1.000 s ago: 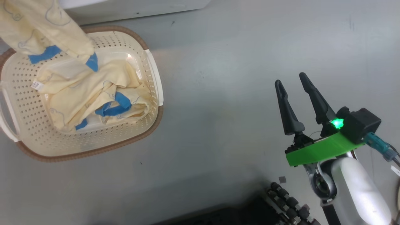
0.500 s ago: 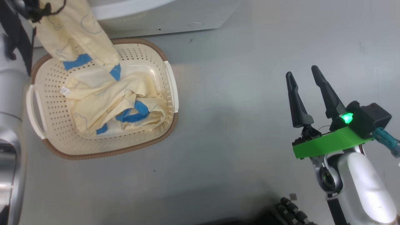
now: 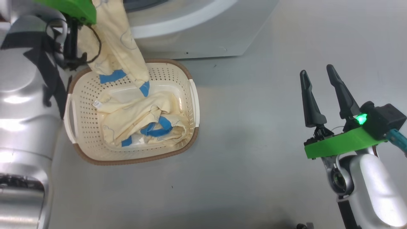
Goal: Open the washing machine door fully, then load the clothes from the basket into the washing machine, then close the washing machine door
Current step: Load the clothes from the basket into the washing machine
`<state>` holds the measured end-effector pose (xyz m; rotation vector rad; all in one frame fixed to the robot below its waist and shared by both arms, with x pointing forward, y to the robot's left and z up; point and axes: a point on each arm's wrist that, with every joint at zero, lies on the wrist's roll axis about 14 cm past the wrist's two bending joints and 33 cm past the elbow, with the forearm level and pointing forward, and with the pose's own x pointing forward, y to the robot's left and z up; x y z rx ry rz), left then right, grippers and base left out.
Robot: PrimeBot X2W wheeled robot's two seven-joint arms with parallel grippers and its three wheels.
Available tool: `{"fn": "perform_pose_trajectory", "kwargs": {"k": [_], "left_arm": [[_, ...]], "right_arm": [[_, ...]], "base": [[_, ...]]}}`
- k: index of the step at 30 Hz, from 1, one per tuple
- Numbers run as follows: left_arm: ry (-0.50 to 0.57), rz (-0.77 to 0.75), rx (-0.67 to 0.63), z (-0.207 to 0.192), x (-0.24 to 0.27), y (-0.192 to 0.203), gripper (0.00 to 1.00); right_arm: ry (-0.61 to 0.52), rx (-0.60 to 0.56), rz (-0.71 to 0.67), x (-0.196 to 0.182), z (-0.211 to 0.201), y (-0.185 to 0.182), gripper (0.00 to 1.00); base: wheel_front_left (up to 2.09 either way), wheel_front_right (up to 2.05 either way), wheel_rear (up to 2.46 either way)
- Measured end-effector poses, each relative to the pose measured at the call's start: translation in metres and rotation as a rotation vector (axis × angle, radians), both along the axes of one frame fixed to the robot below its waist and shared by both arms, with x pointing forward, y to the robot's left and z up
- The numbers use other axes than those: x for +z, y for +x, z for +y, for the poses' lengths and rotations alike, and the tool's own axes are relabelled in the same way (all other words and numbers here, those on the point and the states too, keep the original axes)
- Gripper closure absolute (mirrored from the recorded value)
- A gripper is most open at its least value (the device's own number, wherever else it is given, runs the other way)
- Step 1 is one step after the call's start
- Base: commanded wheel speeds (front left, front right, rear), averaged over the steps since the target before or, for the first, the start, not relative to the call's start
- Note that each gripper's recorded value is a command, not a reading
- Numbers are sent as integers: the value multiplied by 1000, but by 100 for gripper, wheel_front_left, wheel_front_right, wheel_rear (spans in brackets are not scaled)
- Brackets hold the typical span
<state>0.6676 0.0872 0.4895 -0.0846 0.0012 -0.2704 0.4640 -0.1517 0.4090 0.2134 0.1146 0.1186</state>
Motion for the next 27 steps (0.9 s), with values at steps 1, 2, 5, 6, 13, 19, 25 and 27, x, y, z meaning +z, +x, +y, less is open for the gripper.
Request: {"fn": "perform_pose_trajectory", "kwargs": {"k": [1,2,5,6,13,19,25,27], "left_arm": [[-9,-11,0,1,4,-5,0],[-20,-19,5,2,8,-10,0],[-33,-40,22,9,16,-27,0],[-38,-45,28,12,18,-33,0],[-53,-91,82,37,33,-82,0],[-47,-144,137,60,51,-125,0],[-55,-166,205,83,60,-163,0],[-53,-175,222,90,64,-177,0]], "right_arm": [[1,0,-11,4,0,1,0],[1,1,-22,8,1,1,0],[-4,5,-59,23,2,1,0],[-4,4,-71,28,2,0,0],[-11,1,-111,50,1,-18,0],[-17,6,-147,68,1,-34,0],[-16,9,-182,85,2,-48,0],[-16,10,-200,92,3,-52,0]], "base": [[0,0,0],[0,0,0],[0,0,0],[0,0,0],[0,0,0],[0,0,0],[0,0,0],[0,0,0]]}}
